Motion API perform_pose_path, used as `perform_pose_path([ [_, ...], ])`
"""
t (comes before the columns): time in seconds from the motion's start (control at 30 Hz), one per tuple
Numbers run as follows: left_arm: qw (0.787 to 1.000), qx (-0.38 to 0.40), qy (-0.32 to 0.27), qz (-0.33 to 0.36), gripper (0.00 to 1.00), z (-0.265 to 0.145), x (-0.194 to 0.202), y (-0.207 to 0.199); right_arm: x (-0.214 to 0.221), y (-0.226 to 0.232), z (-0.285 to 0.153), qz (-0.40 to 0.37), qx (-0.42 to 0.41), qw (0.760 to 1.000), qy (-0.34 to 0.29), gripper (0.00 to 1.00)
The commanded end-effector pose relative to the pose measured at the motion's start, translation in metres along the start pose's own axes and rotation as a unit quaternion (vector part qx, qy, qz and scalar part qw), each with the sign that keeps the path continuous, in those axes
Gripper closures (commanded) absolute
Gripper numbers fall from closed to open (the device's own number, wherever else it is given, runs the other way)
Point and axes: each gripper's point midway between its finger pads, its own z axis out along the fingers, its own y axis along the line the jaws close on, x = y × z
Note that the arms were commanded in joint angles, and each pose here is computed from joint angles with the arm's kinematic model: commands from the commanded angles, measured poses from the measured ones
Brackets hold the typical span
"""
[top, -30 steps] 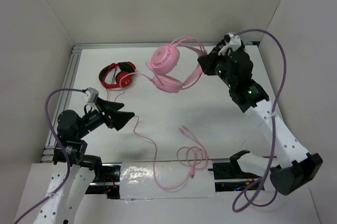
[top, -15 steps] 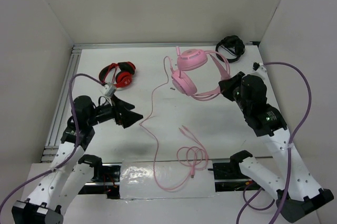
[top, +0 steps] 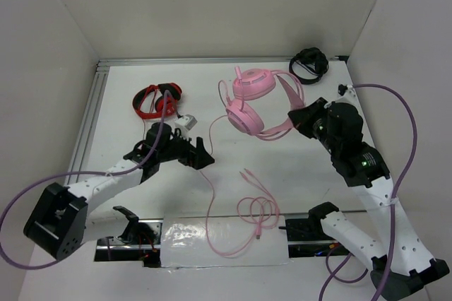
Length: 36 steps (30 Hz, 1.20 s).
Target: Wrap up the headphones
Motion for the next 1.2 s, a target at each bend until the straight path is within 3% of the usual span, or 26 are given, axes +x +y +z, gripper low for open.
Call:
perform_pose_path([
  [0.0, 0.994, -0.005, -0.092, 0.054, 0.01, 0.017, -0.057, -0.016, -0.034, 0.049, -0.019, 0.04, -0.085, 0.995, -0.036, 1.0],
  [0.07, 0.993, -0.007, -0.098, 0.062, 0.01, 0.03, -0.057, -0.02, -0.033, 0.057, -0.022, 0.045, -0.104, 0.993, -0.03, 1.0],
  [0.1, 0.99, -0.052, -0.114, 0.059, 0.01, 0.034, -0.065, -0.008, -0.036, 0.062, -0.025, 0.046, -0.112, 0.992, -0.031, 1.0],
  [0.23, 0.985, -0.111, -0.126, 0.037, 0.01, 0.047, -0.074, 0.009, -0.037, 0.08, -0.039, 0.035, -0.147, 0.989, -0.008, 1.0],
  [0.4, 0.982, -0.093, -0.145, 0.075, 0.04, 0.053, -0.082, 0.002, -0.042, 0.093, -0.052, 0.026, -0.172, 0.985, -0.003, 1.0],
  [0.43, 0.983, -0.083, -0.145, 0.08, 0.14, 0.055, -0.081, -0.003, -0.042, 0.093, -0.053, 0.026, -0.174, 0.984, -0.003, 1.0],
  [0.5, 0.983, -0.063, -0.145, 0.097, 0.24, 0.059, -0.08, -0.015, -0.043, 0.095, -0.053, 0.032, -0.178, 0.983, -0.005, 1.0],
  [0.53, 0.983, -0.06, -0.14, 0.101, 0.36, 0.063, -0.076, -0.017, -0.045, 0.096, -0.052, 0.037, -0.178, 0.983, -0.007, 1.0],
  [0.6, 0.985, -0.047, -0.125, 0.11, 0.46, 0.069, -0.067, -0.03, -0.049, 0.096, -0.048, 0.063, -0.172, 0.983, -0.014, 1.0],
  [0.63, 0.985, -0.042, -0.118, 0.116, 0.68, 0.073, -0.062, -0.033, -0.054, 0.098, -0.048, 0.076, -0.178, 0.981, -0.025, 1.0],
  [0.73, 0.99, -0.044, -0.093, 0.098, 1.0, 0.08, -0.043, -0.046, -0.062, 0.1, -0.039, 0.128, -0.188, 0.973, -0.043, 1.0],
  [0.87, 0.994, -0.056, -0.053, 0.074, 1.0, 0.079, -0.026, -0.058, -0.08, 0.087, -0.018, 0.185, -0.137, 0.97, -0.083, 1.0],
  [1.0, 0.997, -0.066, -0.029, 0.041, 1.0, 0.061, -0.008, -0.072, -0.1, 0.033, 0.009, 0.204, 0.003, 0.965, -0.168, 1.0],
  [1.17, 0.993, -0.112, 0.026, -0.002, 1.0, 0.029, 0.012, -0.066, -0.09, -0.011, 0.033, 0.218, 0.091, 0.955, -0.177, 1.0],
])
